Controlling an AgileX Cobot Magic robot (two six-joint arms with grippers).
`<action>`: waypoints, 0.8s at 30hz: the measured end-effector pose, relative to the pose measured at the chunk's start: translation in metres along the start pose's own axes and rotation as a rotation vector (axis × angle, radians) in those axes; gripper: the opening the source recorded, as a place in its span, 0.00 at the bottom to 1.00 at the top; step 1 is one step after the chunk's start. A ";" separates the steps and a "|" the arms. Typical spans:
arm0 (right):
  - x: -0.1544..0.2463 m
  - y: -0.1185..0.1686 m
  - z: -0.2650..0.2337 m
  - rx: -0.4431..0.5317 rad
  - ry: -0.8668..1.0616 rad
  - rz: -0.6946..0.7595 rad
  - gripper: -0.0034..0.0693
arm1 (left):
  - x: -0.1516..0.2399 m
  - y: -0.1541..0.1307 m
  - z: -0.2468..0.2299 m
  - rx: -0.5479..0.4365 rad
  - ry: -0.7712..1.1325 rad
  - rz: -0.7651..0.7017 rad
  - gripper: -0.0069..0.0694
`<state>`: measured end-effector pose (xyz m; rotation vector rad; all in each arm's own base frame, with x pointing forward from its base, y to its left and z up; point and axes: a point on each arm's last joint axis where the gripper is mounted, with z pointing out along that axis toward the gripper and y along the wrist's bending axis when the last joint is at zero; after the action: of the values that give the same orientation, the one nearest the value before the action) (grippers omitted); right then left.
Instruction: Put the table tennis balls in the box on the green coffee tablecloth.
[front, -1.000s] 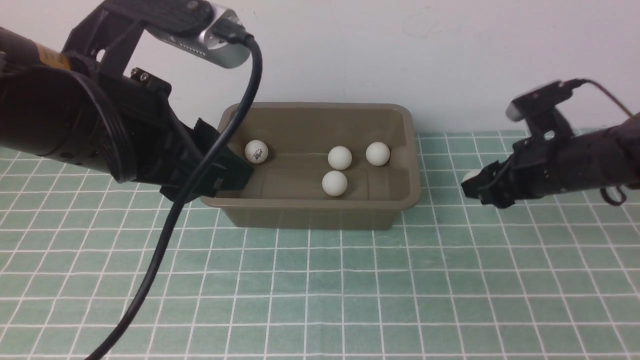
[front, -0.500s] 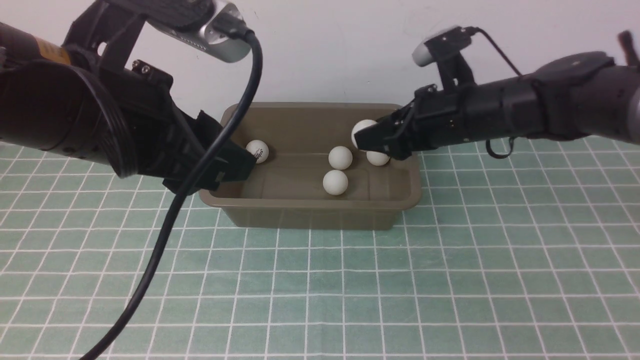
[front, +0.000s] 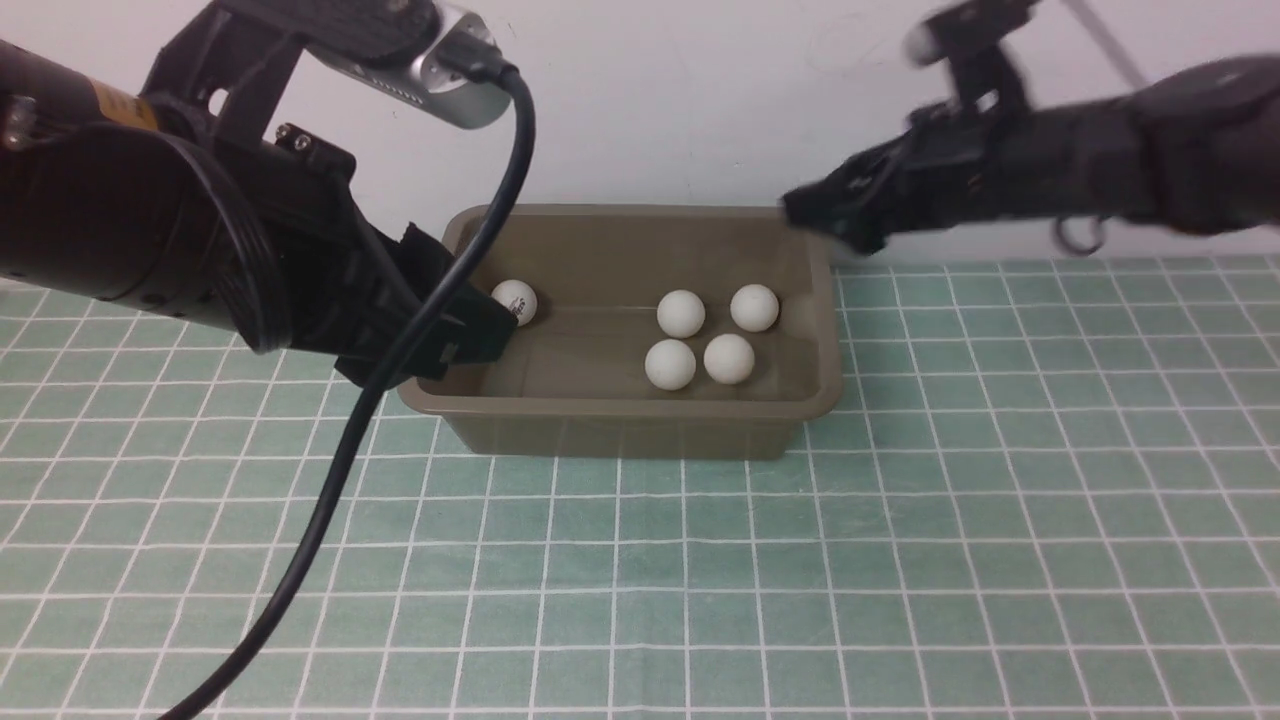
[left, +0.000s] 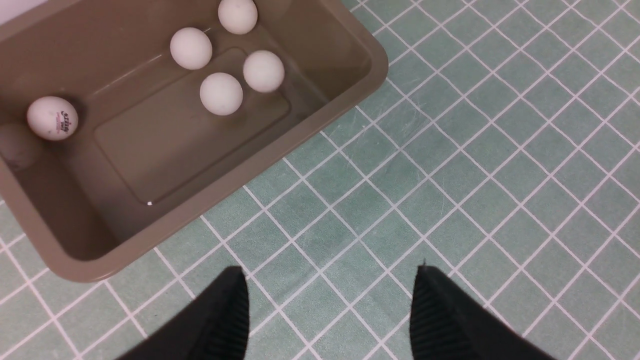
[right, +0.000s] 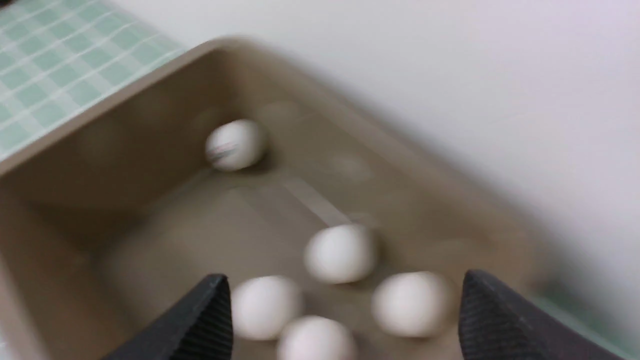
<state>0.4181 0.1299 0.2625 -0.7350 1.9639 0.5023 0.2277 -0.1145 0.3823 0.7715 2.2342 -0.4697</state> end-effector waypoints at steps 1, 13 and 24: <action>-0.009 -0.011 -0.020 0.045 -0.019 -0.039 0.80 | 0.000 0.000 0.000 0.000 0.000 0.000 0.61; -0.072 -0.034 -0.199 0.415 -0.205 -0.179 0.80 | -0.001 0.000 0.000 -0.002 -0.006 -0.001 0.61; -0.051 0.057 -0.298 0.602 -0.317 -0.190 0.80 | -0.001 0.000 0.000 -0.003 -0.007 -0.001 0.61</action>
<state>0.2086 0.0038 0.4497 -0.4162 1.6012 -0.0930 0.2283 -0.1146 0.3826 0.7666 2.2281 -0.4688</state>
